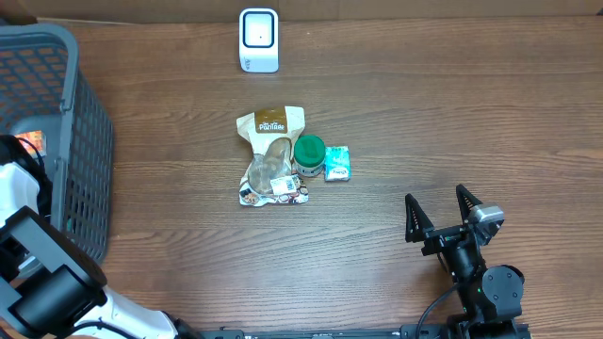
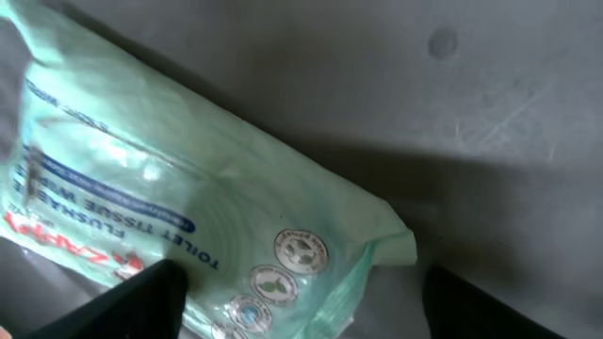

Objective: Scan the item barcode
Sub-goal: 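Move the left gripper back into the basket toward the green wipes pack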

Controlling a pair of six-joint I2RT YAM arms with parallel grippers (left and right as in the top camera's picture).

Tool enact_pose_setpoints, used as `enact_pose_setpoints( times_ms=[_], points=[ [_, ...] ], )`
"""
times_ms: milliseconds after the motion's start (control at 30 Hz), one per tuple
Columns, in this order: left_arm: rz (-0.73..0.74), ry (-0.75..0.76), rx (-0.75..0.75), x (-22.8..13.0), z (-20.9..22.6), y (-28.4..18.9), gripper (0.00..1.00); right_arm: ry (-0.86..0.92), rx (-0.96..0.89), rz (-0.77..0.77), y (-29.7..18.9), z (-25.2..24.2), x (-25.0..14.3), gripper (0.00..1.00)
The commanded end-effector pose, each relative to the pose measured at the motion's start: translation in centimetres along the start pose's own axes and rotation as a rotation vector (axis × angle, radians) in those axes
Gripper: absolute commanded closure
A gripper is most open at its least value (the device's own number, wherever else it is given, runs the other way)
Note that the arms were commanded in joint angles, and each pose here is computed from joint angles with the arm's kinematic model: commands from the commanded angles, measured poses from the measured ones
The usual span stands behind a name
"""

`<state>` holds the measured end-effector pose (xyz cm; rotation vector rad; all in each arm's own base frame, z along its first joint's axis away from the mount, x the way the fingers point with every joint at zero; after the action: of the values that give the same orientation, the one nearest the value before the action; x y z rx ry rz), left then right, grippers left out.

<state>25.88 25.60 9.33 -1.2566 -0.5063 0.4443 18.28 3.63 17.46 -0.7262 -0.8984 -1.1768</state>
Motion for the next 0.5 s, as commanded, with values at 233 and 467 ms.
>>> enact_pose_setpoints(
  times_ms=[233,467],
  points=[
    [0.025,0.032,-0.001,-1.6,-0.8,2.2,0.36,-0.001,-0.005,-0.009,0.0,-0.2,-0.1,0.00],
    [0.020,0.032,0.000,-2.4,-1.2,3.3,0.34,-0.001,-0.005,-0.009,0.0,-0.2,-0.1,0.00]
  ],
)
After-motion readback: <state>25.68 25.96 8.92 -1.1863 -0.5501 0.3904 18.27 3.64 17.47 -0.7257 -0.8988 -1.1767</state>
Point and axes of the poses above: each gripper's point midway between its finger pads, its own y axis out along the fingers, its own z axis along the line the jaws close on, x = y × z, the point moved 6 cm from there along -y, back along the fingers, and after that the axes turned 15 degrees about y, right-handed, at the moved point
